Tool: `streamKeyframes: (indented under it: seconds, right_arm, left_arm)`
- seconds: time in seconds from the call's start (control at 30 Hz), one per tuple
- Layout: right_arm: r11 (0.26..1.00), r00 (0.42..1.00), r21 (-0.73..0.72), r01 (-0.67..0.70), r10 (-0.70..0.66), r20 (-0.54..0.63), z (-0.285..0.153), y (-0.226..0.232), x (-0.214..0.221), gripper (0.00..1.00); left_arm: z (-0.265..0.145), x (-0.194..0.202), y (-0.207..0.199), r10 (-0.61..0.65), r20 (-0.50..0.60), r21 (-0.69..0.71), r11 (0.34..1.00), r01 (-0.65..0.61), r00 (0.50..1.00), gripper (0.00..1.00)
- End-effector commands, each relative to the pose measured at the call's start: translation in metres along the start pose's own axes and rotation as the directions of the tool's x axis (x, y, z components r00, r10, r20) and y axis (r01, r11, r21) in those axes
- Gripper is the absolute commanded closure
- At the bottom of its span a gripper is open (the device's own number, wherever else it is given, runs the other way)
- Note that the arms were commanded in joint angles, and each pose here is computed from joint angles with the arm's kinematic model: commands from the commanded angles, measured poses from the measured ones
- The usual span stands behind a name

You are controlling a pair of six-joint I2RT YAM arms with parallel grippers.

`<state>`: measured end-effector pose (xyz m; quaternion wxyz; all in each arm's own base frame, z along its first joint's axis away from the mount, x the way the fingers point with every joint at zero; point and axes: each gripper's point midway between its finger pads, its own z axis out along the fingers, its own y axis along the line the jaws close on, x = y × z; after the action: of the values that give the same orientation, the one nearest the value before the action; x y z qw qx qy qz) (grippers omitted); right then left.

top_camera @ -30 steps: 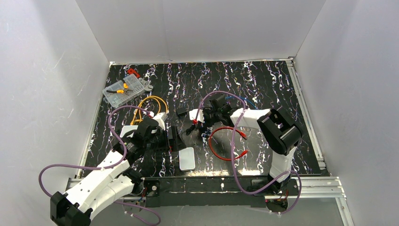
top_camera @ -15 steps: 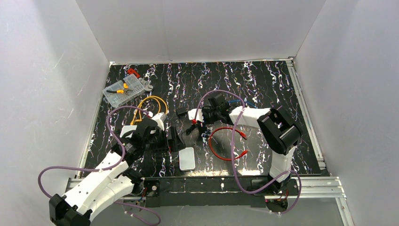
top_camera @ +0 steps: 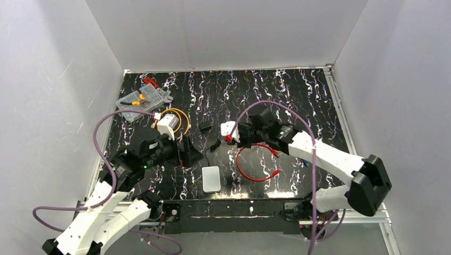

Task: Insert the plug into the switch port
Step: Pick up the connector from the center of the board.

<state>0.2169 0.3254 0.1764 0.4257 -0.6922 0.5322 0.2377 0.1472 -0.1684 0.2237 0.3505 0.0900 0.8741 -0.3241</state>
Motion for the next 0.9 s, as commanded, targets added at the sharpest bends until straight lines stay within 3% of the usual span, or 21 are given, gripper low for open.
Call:
streamKeyframes:
  seconds: [0.0, 0.23, 0.37, 0.63, 0.87]
  right_arm:
    - [0.995, 0.989, -0.045, -0.094, 0.098, 0.112, -0.041, 0.019, -0.063, 0.99]
    - [0.965, 0.951, -0.202, -0.166, 0.211, 0.225, -0.075, 0.056, -0.109, 0.99]
    - [0.93, 0.929, -0.31, -0.197, 0.278, 0.243, -0.086, 0.074, -0.124, 0.99]
    - [0.736, 0.858, -0.601, -0.312, 0.49, 0.155, -0.096, 0.105, -0.152, 0.99]
    - [0.533, 0.816, -0.788, -0.31, 0.575, 0.068, -0.096, 0.123, -0.171, 0.99]
  left_arm:
    - [-0.026, -0.015, -0.026, 0.15, 0.054, 0.116, 0.981, -0.155, 0.987, 0.02]
    - [-0.046, -0.013, -0.06, 0.271, 0.083, 0.303, 0.91, -0.283, 0.959, 0.02]
    - [-0.062, -0.008, -0.086, 0.331, 0.135, 0.451, 0.819, -0.355, 0.934, 0.02]
    - [-0.093, -0.001, -0.121, 0.42, 0.302, 0.617, 0.599, -0.511, 0.856, 0.02]
    - [-0.102, 0.011, -0.126, 0.476, 0.429, 0.634, 0.447, -0.631, 0.768, 0.02]
